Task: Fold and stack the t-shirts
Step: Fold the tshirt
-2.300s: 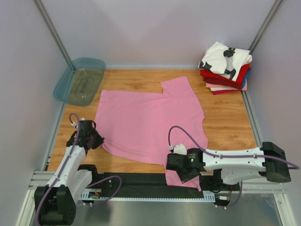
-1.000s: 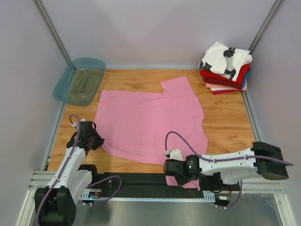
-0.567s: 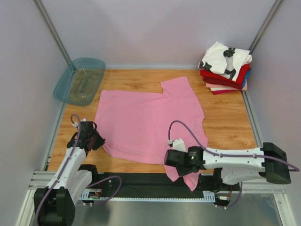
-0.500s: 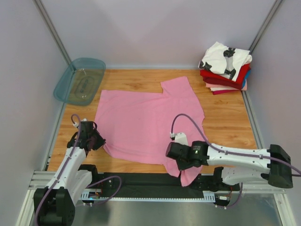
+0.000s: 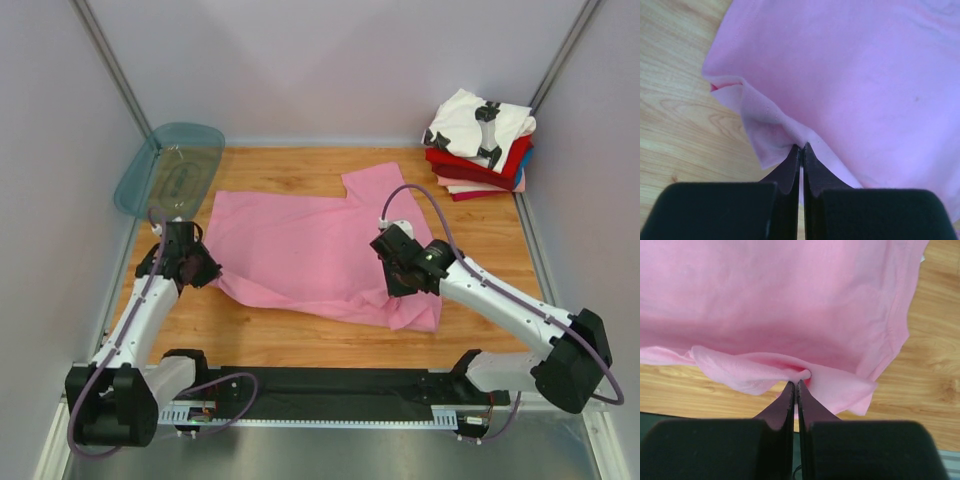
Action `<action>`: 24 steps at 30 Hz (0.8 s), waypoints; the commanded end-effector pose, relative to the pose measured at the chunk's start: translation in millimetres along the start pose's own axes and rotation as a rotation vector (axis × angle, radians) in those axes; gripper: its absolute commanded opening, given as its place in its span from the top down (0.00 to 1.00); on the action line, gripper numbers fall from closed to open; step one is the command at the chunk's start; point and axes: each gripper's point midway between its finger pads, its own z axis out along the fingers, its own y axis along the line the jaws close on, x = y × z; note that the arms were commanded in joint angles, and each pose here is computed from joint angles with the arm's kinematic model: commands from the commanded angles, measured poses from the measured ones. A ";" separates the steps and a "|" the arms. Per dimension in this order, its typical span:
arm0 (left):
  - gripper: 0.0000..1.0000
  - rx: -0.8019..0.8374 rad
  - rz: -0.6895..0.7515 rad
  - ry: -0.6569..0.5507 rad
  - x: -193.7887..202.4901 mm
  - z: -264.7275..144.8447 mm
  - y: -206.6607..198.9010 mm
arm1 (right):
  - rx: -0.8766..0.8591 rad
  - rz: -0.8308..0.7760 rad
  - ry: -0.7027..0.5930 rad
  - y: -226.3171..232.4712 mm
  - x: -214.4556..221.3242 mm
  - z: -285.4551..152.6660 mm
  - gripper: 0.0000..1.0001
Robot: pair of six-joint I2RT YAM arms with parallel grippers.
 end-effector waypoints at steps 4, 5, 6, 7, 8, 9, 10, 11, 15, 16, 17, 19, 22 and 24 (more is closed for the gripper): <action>1.00 -0.034 0.041 0.019 -12.6 7.9 -5.3 | -0.032 -0.042 -0.056 -3.2 -40.6 9.3 1.00; 1.00 -0.032 0.038 0.017 -14.1 9.9 -6.6 | -0.027 -0.043 -0.058 -4.2 -43.6 9.7 1.00; 1.00 -0.040 0.033 0.024 -14.1 12.8 -6.4 | -0.027 -0.049 -0.071 -5.0 -49.8 8.2 1.00; 1.00 -0.043 0.033 0.031 -13.3 14.3 -6.0 | -0.024 -0.047 -0.076 -6.4 -53.7 8.8 1.00; 1.00 -0.064 0.033 0.013 -18.6 15.1 -4.1 | -0.020 -0.049 -0.075 -6.8 -56.7 10.8 1.00; 1.00 -0.078 0.035 0.016 -19.4 17.3 -2.5 | -0.022 -0.050 -0.088 -6.0 -63.7 8.2 1.00; 1.00 -0.085 0.035 0.015 -21.0 17.7 -2.4 | -0.012 -0.052 -0.086 -8.8 -67.1 9.4 1.00; 1.00 -0.099 0.034 0.023 -19.9 20.4 -0.2 | -0.004 -0.059 -0.081 -8.9 -69.7 11.1 1.00; 1.00 -0.132 0.026 0.038 -20.7 29.5 2.9 | 0.019 -0.060 -0.078 -11.5 -81.7 18.8 1.00; 1.00 -0.138 0.027 0.045 -20.3 31.6 3.2 | 0.020 -0.055 -0.078 -13.0 -84.5 20.8 1.00; 1.00 -0.154 0.024 0.064 -18.7 36.2 4.8 | 0.023 -0.058 -0.068 -13.9 -84.5 24.7 1.00; 1.00 -0.167 0.021 0.069 -20.1 40.7 5.6 | 0.034 -0.046 -0.052 -16.8 -87.6 32.6 1.00; 1.00 -0.186 0.011 0.089 -20.6 49.9 6.0 | 0.053 -0.037 -0.026 -19.7 -89.8 47.3 1.00; 0.98 -0.202 0.006 0.101 -21.3 57.7 7.4 | 0.073 -0.029 -0.019 -22.6 -94.5 56.3 1.00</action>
